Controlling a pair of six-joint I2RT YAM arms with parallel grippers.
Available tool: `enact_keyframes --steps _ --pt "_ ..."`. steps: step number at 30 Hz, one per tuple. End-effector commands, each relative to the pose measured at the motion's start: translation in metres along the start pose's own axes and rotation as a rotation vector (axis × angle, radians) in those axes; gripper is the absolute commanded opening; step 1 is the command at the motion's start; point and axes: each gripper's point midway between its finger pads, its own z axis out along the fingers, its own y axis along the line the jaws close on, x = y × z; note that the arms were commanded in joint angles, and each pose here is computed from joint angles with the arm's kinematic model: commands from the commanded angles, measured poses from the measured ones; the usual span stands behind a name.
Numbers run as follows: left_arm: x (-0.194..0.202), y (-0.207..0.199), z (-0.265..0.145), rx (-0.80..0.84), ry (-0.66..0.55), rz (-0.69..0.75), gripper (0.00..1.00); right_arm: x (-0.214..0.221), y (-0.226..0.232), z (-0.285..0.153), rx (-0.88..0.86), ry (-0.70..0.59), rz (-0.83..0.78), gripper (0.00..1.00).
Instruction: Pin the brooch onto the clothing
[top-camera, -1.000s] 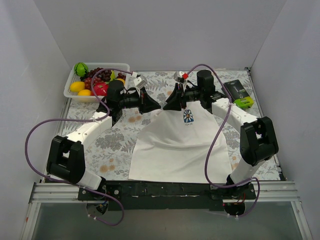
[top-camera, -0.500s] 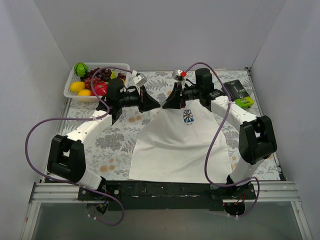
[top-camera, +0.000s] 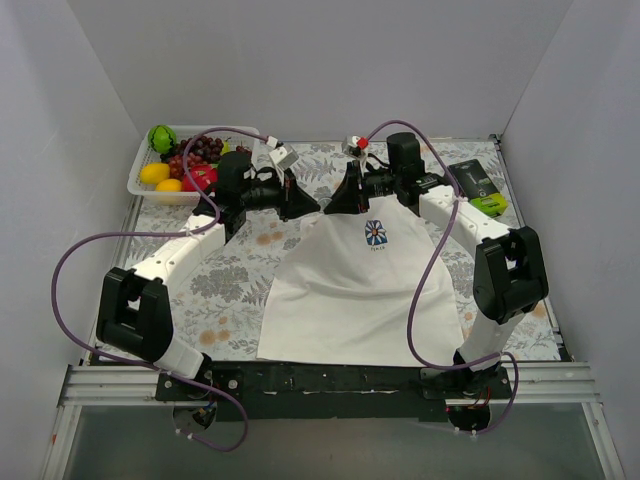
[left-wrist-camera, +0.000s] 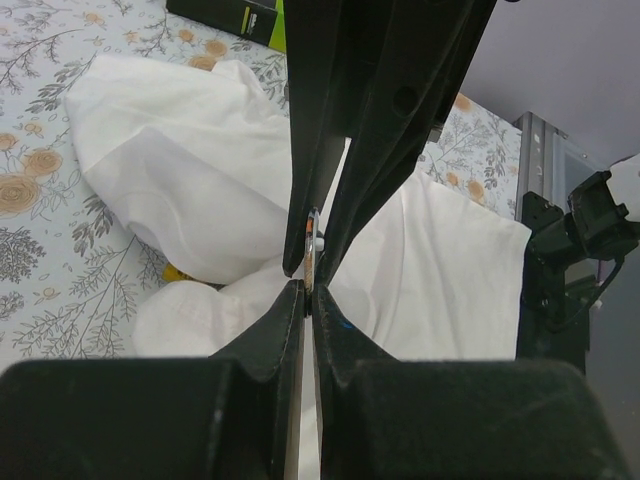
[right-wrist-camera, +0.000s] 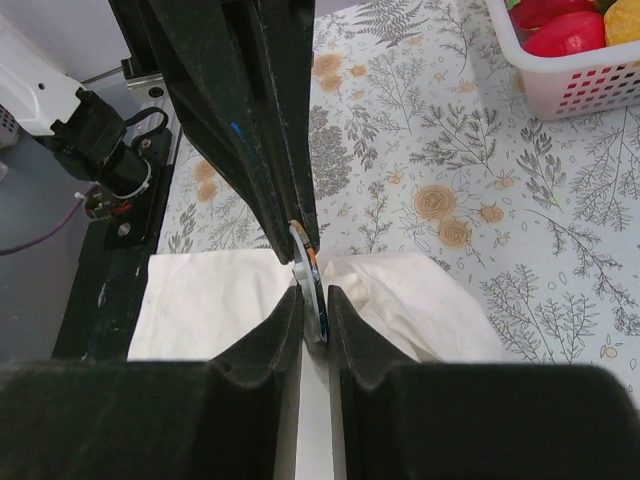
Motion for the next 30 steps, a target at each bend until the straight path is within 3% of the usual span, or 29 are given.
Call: enact_keyframes --steps 1,13,16,19,30 --pt "-0.029 -0.044 0.008 0.128 -0.022 0.091 0.0 -0.01 -0.016 0.009 0.072 0.005 -0.054 0.16" --pt "-0.03 -0.054 0.018 0.116 0.024 0.124 0.0 -0.014 -0.028 0.009 0.151 0.042 0.007 0.11" --pt "-0.03 -0.057 0.018 0.119 0.024 0.133 0.0 -0.014 -0.033 0.008 0.182 0.043 0.036 0.02" --pt "-0.029 -0.059 0.017 0.119 0.024 0.136 0.0 -0.014 -0.037 0.007 0.219 0.039 0.066 0.01" --pt "-0.02 -0.059 0.008 0.062 -0.028 0.134 0.0 -0.028 -0.036 -0.004 0.284 -0.08 0.062 0.01"
